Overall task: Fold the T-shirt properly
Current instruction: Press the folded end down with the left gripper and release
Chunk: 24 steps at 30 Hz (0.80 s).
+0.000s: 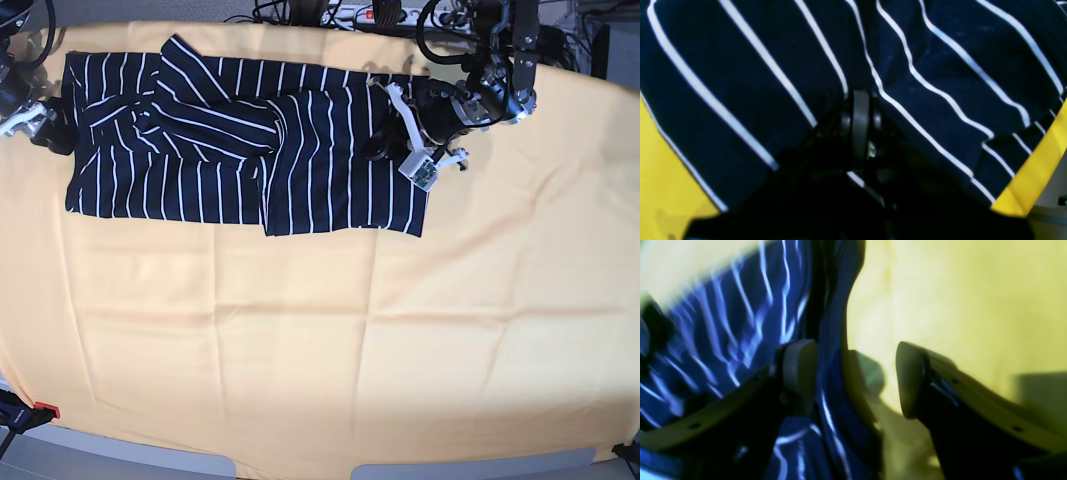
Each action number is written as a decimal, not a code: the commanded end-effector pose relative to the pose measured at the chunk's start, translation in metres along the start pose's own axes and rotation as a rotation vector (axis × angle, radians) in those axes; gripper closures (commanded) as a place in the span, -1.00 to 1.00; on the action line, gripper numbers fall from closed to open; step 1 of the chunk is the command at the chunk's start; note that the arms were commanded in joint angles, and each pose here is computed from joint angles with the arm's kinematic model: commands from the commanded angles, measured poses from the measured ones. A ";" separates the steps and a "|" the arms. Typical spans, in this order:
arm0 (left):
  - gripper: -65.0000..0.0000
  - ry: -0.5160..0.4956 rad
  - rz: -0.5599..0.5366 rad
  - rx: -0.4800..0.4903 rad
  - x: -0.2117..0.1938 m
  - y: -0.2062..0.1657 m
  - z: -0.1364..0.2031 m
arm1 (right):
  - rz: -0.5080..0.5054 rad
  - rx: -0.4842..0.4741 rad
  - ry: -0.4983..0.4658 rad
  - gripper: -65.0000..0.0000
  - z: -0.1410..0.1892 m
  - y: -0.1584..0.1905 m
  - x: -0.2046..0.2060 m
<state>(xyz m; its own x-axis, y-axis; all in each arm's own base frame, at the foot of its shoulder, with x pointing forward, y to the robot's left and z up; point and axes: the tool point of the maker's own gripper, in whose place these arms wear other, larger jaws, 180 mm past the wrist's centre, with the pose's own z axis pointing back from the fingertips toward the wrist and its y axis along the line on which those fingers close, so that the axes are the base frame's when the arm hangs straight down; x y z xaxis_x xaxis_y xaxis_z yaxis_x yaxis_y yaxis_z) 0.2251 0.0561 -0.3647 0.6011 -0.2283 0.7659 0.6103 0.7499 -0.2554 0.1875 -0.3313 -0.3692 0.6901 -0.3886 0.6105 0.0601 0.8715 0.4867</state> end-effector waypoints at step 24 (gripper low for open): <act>1.00 -0.069 0.018 -0.025 0.018 -0.003 0.004 | -0.023 0.312 0.259 0.68 -0.036 0.077 -0.059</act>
<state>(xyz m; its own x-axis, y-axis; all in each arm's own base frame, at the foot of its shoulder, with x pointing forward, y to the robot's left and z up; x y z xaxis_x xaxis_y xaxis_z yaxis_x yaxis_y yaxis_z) 0.2263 0.0526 -0.3593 0.6037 -0.1906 0.7741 0.6056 0.7410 -0.2900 0.1843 -0.2249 -0.3876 0.8348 -0.3000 0.4616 -0.1350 0.7013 0.7000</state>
